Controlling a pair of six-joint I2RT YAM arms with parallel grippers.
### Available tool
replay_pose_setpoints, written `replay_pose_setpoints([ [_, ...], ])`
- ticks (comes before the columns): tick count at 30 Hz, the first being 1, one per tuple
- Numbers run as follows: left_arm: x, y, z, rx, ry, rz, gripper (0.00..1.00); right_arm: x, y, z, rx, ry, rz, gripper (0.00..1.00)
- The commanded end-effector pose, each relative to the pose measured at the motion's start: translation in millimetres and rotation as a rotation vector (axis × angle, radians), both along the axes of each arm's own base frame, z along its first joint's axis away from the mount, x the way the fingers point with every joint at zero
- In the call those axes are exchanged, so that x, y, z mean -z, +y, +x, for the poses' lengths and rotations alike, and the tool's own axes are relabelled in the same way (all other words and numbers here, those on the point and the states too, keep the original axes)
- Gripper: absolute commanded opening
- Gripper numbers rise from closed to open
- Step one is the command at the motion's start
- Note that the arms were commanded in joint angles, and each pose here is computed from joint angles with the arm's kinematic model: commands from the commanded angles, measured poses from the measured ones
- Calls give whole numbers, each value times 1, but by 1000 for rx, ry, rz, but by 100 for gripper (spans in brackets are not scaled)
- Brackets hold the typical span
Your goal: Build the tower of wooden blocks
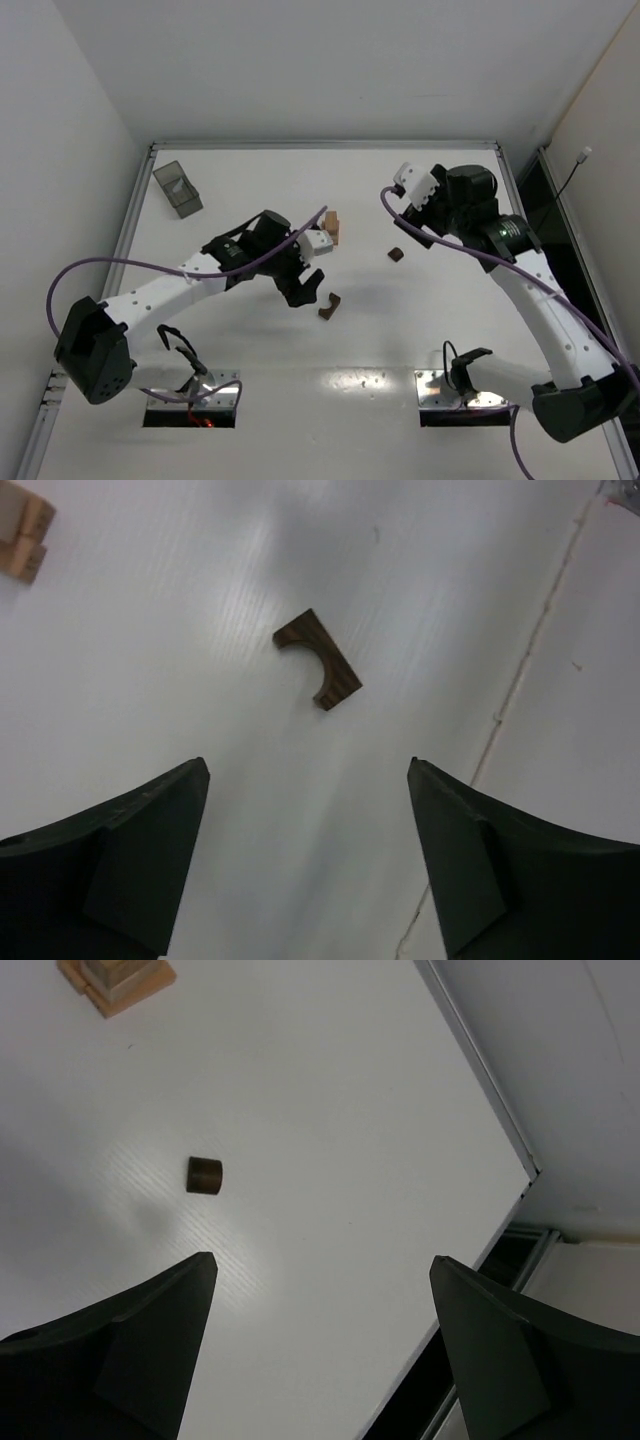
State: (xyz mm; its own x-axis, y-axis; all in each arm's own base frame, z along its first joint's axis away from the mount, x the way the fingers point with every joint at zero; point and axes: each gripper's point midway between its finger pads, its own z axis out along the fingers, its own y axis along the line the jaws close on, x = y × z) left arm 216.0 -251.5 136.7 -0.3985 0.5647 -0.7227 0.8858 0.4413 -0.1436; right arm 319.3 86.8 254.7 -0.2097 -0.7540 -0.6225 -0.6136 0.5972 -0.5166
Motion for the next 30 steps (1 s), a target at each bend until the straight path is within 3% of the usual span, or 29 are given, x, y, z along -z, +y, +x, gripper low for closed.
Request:
replay_pose_setpoints([
  [1, -8, -18, -15, 133, -52, 31, 74, -12, -18, 7, 129, -71, 50, 85],
  [2, -6, -21, -16, 97, -20, 36, 66, -1, -22, 4, 148, -42, 49, 85],
  [3, -6, -25, -17, 76, -6, 40, 51, -2, -29, 2, 177, -46, 61, 85],
  [6, -1, -27, -7, -65, -10, 74, 38, 10, -33, -11, 172, 0, 80, 85],
  [9, 8, -33, -3, -150, 44, 93, 38, 9, -35, -13, 174, 2, 85, 85],
  [18, 22, -56, 26, -469, 31, 208, 35, 19, -49, -15, 219, 36, 68, 85],
  [30, 65, -65, -21, -398, 115, 286, 35, 20, -60, -15, 257, 43, 39, 85],
])
